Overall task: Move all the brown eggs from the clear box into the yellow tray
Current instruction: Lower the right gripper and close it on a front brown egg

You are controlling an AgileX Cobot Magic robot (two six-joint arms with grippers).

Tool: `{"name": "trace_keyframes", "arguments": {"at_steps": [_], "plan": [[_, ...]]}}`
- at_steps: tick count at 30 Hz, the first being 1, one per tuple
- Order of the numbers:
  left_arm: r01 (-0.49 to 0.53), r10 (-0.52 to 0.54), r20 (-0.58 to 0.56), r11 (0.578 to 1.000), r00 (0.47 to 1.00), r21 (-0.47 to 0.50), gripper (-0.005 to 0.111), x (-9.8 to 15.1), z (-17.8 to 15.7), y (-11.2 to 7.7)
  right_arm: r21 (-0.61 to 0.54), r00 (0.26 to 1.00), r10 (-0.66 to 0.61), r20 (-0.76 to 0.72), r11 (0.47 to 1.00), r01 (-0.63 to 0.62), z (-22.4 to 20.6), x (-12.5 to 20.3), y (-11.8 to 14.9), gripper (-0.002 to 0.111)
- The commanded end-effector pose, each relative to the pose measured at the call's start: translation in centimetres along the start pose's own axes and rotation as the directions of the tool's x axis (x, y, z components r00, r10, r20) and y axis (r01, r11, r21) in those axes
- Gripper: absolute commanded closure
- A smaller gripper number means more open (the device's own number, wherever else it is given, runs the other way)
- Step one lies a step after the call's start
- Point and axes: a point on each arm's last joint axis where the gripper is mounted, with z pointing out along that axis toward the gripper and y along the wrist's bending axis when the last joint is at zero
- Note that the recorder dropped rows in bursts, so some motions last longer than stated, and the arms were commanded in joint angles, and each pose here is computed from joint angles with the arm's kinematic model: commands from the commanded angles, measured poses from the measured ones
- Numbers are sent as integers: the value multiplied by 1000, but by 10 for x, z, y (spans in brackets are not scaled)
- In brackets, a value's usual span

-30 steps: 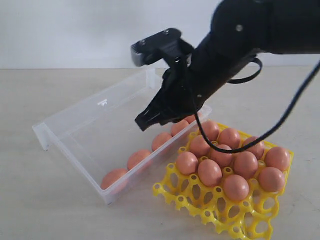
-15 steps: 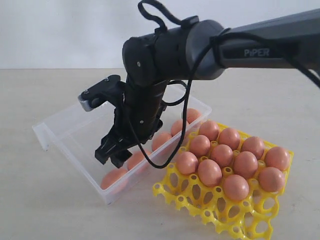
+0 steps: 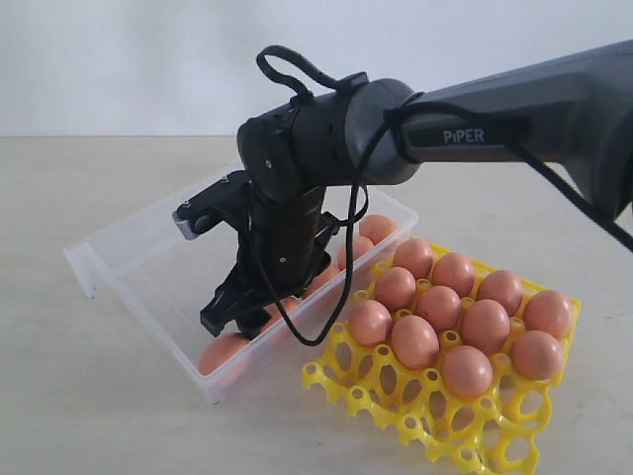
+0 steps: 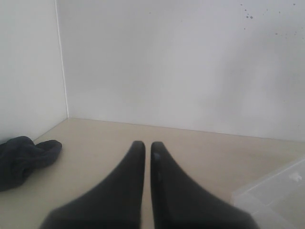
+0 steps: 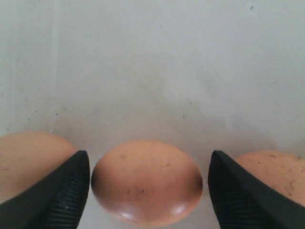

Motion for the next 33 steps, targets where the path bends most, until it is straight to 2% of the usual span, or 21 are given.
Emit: {"name": "trace_keyframes", "arguments": {"at_steps": [1, 8, 17, 21, 26, 29, 33], "plan": [[-3, 3, 17, 1000, 1000, -1, 103, -2, 0, 0, 7, 1000, 4, -12, 1000, -4, 10, 0, -1, 47], [-3, 3, 15, 1000, 1000, 0, 103, -2, 0, 0, 37, 1000, 14, 23, 999, -14, 13, -3, -4, 47], [-3, 3, 15, 1000, 1000, 0, 103, -2, 0, 0, 79, 965, -33, 259, 997, 13, 8, -25, -8, 47], [-3, 3, 15, 1000, 1000, 0, 103, -2, 0, 0, 88, 951, -44, 305, 996, 18, 7, -29, -8, 47], [-3, 3, 15, 1000, 1000, 0, 103, -2, 0, 0, 106, 939, -88, 333, 993, 56, -19, -31, -7, 47], [-3, 3, 15, 1000, 1000, 0, 103, -2, 0, 0, 115, 952, -95, 289, 991, 64, -45, -25, -7, 47], [-3, 3, 15, 1000, 1000, 0, 103, -2, 0, 0, 106, 993, -80, 82, 992, 71, -58, -4, -7, 47]]}}
